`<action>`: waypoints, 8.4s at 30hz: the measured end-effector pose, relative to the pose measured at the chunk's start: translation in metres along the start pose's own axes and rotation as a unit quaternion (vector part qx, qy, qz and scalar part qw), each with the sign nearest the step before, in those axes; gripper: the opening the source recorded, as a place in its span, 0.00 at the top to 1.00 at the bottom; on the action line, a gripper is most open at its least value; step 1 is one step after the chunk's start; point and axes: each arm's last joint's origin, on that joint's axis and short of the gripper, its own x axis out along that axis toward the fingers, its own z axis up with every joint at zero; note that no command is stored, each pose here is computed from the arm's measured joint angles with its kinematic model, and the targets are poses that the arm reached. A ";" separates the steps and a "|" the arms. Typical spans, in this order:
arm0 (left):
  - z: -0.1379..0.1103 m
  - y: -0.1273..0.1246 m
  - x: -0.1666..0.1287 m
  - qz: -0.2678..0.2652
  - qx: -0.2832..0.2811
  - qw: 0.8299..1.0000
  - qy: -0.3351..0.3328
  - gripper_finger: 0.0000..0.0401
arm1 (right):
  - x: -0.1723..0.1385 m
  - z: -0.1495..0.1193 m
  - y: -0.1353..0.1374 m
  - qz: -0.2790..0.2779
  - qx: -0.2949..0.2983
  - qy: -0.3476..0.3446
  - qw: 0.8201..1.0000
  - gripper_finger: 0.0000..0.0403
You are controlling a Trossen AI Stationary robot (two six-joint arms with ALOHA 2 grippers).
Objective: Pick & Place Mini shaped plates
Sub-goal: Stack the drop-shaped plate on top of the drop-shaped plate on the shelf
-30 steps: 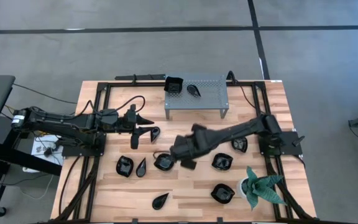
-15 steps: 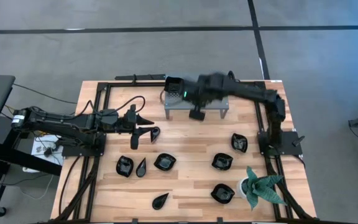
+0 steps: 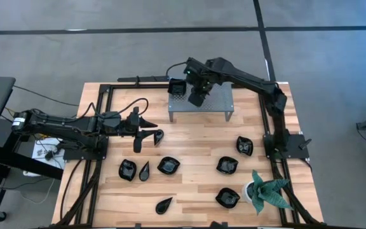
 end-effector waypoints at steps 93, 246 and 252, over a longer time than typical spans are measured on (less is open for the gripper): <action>-0.078 0.000 0.029 -0.063 0.267 0.905 0.324 0.67 | 0.021 -0.068 0.213 0.216 -0.196 0.036 0.956 0.81; -0.012 -0.030 0.101 0.035 0.422 0.895 0.144 0.98 | 0.049 -0.205 0.132 0.262 -0.090 -0.337 0.900 0.81; 0.056 -0.006 0.121 0.057 0.404 0.910 0.068 0.98 | 0.049 -0.206 0.132 0.262 -0.090 -0.335 0.901 0.81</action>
